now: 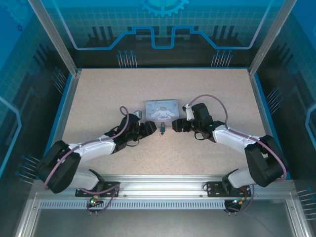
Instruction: Unlock the padlock with the key
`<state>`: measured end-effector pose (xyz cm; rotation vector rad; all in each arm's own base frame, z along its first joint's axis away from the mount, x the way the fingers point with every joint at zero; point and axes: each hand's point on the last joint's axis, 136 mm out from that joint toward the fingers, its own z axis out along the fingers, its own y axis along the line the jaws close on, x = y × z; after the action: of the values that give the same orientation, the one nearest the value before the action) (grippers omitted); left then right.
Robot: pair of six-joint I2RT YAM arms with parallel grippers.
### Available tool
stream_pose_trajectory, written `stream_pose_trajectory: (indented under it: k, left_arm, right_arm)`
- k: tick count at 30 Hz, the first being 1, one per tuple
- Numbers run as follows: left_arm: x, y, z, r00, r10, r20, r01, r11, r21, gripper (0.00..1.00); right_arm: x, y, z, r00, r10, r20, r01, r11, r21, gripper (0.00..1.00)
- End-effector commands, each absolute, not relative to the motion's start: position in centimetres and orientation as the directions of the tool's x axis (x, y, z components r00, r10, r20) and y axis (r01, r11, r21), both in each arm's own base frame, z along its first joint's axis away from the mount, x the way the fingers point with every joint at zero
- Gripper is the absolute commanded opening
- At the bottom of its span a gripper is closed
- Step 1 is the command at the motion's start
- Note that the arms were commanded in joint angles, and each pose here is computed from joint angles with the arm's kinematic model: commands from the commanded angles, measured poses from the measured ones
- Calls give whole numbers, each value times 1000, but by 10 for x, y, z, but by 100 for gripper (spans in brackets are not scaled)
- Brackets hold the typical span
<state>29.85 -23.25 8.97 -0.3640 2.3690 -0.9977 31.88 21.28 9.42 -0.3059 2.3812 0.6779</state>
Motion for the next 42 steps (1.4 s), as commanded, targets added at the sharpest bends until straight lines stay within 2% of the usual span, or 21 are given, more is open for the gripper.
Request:
stream_pose_trajectory:
  k: [1, 7, 15, 29, 42]
  left_arm:
    - [300, -257, 94, -846, -362, -391, 63, 660, -749, 58]
    - [306, -277, 80, -856, -350, -380, 97, 614, -783, 61]
    - [311, -277, 58, -834, -351, -425, 87, 677, -730, 67]
    - [327, -283, 58, -782, -297, -547, 171, 742, -648, 62]
    - [331, -296, 39, -803, -276, -529, 169, 745, -646, 60]
  right_arm:
    - [323, 215, 100, -766, -23, -643, -373, 829, 416, 74]
    - [324, 215, 105, -750, -15, -662, -384, 824, 416, 75]
    - [322, 211, 108, -732, -9, -681, -388, 827, 407, 77]
    - [319, 207, 113, -715, -21, -699, -402, 830, 387, 77]
    - [312, 198, 119, -693, -14, -720, -402, 837, 371, 80]
